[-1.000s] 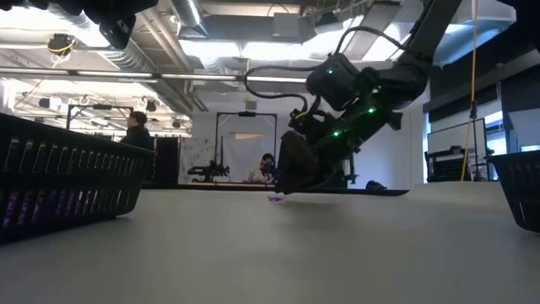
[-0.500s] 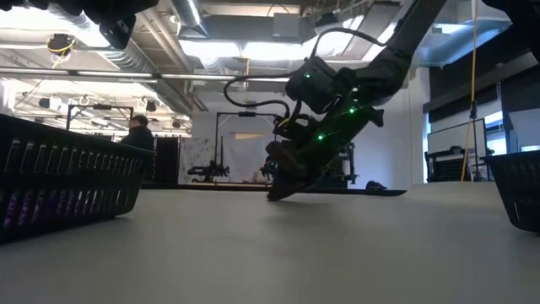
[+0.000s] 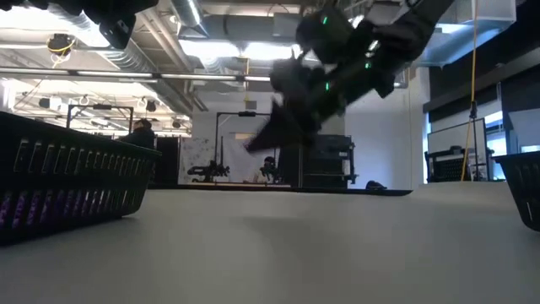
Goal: Sort Halloween decoration
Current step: Put the purple spider toy into the bottom left black basket, then return to Home Position
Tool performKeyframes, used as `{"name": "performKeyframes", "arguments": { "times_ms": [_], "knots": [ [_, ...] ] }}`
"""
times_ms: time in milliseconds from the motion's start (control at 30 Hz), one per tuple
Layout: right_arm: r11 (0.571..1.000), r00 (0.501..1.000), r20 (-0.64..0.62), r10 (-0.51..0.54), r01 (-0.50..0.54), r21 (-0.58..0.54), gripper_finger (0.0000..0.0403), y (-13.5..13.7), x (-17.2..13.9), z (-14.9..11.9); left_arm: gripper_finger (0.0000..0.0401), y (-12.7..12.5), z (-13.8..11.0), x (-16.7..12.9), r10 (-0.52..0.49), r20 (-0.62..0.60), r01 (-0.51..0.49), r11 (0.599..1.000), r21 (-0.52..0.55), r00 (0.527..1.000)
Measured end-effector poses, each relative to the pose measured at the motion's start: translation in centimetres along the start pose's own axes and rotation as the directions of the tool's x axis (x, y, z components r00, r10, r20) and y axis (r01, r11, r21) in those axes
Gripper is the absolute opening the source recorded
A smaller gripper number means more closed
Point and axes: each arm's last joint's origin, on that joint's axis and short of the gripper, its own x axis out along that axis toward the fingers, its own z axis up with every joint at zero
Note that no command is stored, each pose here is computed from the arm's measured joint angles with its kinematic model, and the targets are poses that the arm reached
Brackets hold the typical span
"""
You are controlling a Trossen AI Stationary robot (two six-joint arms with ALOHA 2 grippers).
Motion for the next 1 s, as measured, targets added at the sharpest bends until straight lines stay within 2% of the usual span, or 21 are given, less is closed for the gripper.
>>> {"name": "performKeyframes", "arguments": {
  "times_ms": [67,167,233,333,467,667,833,1000],
  "knots": [
    [0.992,0.989,0.071,0.13,-0.129,-0.017,0.002,2.0,-0.1,0.5,0.0075,0.0,0.0,0.0,0.0,0.001,0.0,1.0,0.0,1.0],
    [0.959,0.939,0.198,0.282,-0.275,-0.064,0.0024,5.4,-0.6,1.2,0.0075,0.0,0.0,0.0,0.0,0.0,0.0,1.0,0.0,1.0],
    [0.94,0.912,0.225,0.342,-0.326,-0.103,0.0021,7.7,-0.7,1.6,0.0075,0.0,0.0,0.0,0.0,0.0,0.0,1.0,0.0,1.0],
    [0.917,0.898,0.202,0.391,-0.361,-0.169,0.0012,11.0,-0.4,2.2,0.0075,0.0,0.0,0.0,0.0,0.0,0.0,1.0,0.0,1.0],
    [0.899,0.909,0.137,0.393,-0.349,-0.265,0.0007,14.5,0.3,3.3,0.0075,0.0,0.0,0.0,0.0,0.0,0.0,1.0,0.0,1.0],
    [0.91,0.94,0.094,0.327,-0.286,-0.3,0.0035,16.6,2.6,4.1,0.0075,0.0,0.0,0.0,0.0,0.0,0.0,1.0,0.0,1.0],
    [0.901,0.94,0.045,0.339,-0.311,-0.302,0.0096,16.8,4.3,3.5,0.0075,0.0,0.0,0.0,0.0,0.0,0.0,1.0,0.0,1.0],
    [0.908,0.95,-0.009,0.313,-0.302,-0.292,0.0172,16.4,4.3,3.3,0.0075,0.0,0.0,0.0,0.0,0.0,0.0,1.0,0.0,1.0]
  ]
}}
